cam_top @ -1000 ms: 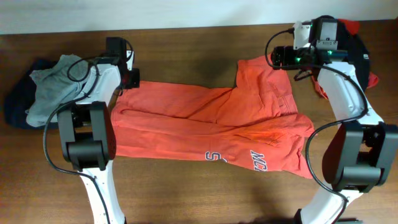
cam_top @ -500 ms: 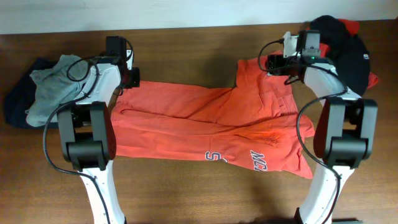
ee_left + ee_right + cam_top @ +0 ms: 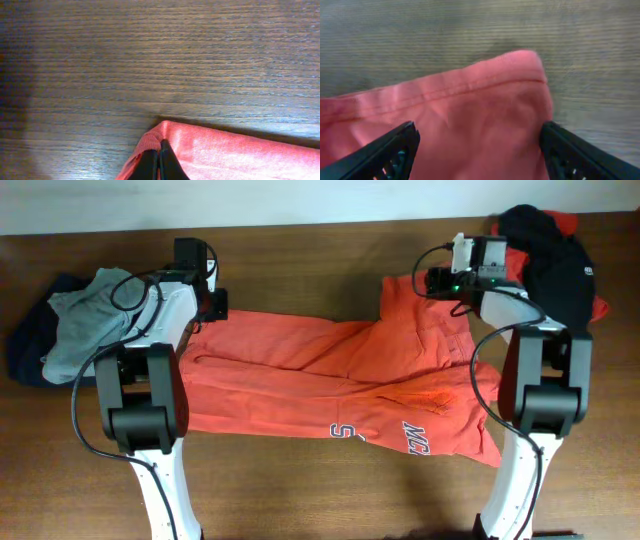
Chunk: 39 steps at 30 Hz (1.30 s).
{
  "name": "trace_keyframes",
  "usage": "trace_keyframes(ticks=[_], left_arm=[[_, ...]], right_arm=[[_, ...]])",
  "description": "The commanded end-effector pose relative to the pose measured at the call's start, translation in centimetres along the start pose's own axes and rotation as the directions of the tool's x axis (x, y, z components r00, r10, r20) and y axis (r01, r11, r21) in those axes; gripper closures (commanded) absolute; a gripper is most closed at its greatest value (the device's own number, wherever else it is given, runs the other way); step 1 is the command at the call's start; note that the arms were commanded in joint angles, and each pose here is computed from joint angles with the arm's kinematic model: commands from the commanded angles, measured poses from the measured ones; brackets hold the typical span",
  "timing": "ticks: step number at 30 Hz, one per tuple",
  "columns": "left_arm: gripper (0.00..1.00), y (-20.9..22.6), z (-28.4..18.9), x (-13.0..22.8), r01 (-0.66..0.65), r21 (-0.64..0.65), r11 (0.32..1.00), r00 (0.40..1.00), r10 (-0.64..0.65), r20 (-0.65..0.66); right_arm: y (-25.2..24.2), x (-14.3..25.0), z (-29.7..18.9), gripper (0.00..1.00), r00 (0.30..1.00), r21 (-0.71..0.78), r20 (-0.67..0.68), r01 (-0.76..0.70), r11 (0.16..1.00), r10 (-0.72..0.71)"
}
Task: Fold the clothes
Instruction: 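Fold the top edge down toward the viewer with both grippers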
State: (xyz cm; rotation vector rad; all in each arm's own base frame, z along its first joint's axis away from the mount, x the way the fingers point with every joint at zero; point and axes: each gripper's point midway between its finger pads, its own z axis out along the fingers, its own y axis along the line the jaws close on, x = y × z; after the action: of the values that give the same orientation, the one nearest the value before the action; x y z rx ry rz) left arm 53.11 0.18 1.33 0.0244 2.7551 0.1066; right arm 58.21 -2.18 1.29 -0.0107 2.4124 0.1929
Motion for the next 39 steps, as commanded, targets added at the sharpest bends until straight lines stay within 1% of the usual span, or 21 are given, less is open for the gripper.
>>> trace_keyframes(ticks=[1, 5, 7, 8, 10, 12, 14, 17, 19, 21, 22, 23, 26, 31, 35, 39], left_arm=[[1.00, 0.4, -1.5, -1.6, 0.012, -0.025, 1.000, 0.999, -0.011, 0.048], [1.00, 0.4, -1.5, -1.6, 0.012, -0.025, 1.000, 0.999, -0.011, 0.048], [1.00, 0.4, -1.5, -1.6, 0.011, -0.025, 1.000, 0.999, -0.010, 0.049], [1.00, 0.4, -1.5, -1.7, 0.011, -0.025, 1.000, 0.999, -0.010, 0.050], [0.99, 0.4, -1.5, -1.8, 0.012, -0.025, 1.000, 0.999, -0.011, 0.053], [1.00, 0.4, -1.5, -1.9, 0.013, -0.025, 1.000, 0.998, -0.011, 0.058], [1.00, 0.4, -1.5, -2.0, 0.013, -0.025, 1.000, 0.998, -0.011, 0.063], [1.00, 0.4, -1.5, -2.2, 0.014, -0.025, 1.000, 0.997, -0.012, 0.071], [1.00, 0.4, -1.5, -2.3, 0.014, -0.025, 1.000, 0.997, -0.013, 0.077], [1.00, 0.4, -1.5, -2.4, 0.015, -0.025, 1.000, 0.997, -0.013, 0.081], [1.00, 0.4, -1.5, -2.5, 0.015, -0.025, 1.000, 0.996, -0.013, 0.083], [1.00, 0.4, -1.5, -2.6, 0.015, -0.025, 1.000, 0.996, -0.013, 0.086], [1.00, 0.4, -1.6, -2.9, 0.017, -0.025, 1.000, 0.995, -0.014, 0.098], [1.00, 0.5, -2.3, -4.0, 0.020, -0.024, 1.000, 0.992, -0.017, 0.128], [1.00, 0.6, -3.8, -5.0, 0.023, -0.023, 0.999, 0.988, -0.019, 0.155], [1.00, 0.6, -5.8, -6.2, 0.024, -0.018, 1.000, 0.982, -0.020, 0.186]], right_arm=[[-0.3, 0.4, 0.8, 0.20, 1.000, 0.013, -0.004, -0.012, 1.000, 0.012], [-0.5, -0.5, 0.7, 0.20, 0.999, 0.018, 0.035, -0.009, 1.000, 0.009], [-0.8, -1.1, 0.7, 0.20, 0.998, 0.034, 0.056, -0.035, 0.999, 0.033], [-0.8, -1.2, 0.7, 0.27, 0.997, 0.037, 0.063, -0.043, 0.998, 0.040], [-0.8, -1.2, 0.7, 0.50, 0.997, 0.034, 0.063, -0.053, 0.998, 0.051], [-0.6, -0.7, 0.7, 0.62, 0.998, 0.029, 0.041, -0.056, 0.998, 0.055], [-0.6, 0.0, 0.8, 0.66, 0.998, 0.030, 0.013, -0.061, 0.998, 0.061], [-0.6, 1.0, 0.7, 0.67, 0.997, 0.032, -0.025, -0.068, 0.997, 0.069], [-0.7, 1.2, 0.7, 0.72, 0.997, 0.036, -0.035, -0.070, 0.997, 0.071], [-0.7, 1.2, 0.7, 0.81, 0.997, 0.036, -0.034, -0.071, 0.997, 0.072], [-0.7, 1.0, 0.7, 0.89, 0.997, 0.037, -0.029, -0.073, 0.997, 0.074], [-0.8, 0.9, 0.6, 0.95, 0.997, 0.043, -0.025, -0.079, 0.996, 0.080], [-0.5, -0.6, -0.5, 0.96, 0.994, 0.036, 0.003, -0.112, 0.993, 0.111], [0.2, -5.3, -4.1, 0.96, 0.993, 0.029, 0.071, -0.100, 0.995, 0.097], [1.0, -8.2, -8.1, 0.96, 0.997, 0.026, 0.060, -0.039, 0.999, 0.037], [2.3, -10.1, -12.1, 0.96, 0.999, -0.004, 0.034, -0.007, 1.000, 0.007]])
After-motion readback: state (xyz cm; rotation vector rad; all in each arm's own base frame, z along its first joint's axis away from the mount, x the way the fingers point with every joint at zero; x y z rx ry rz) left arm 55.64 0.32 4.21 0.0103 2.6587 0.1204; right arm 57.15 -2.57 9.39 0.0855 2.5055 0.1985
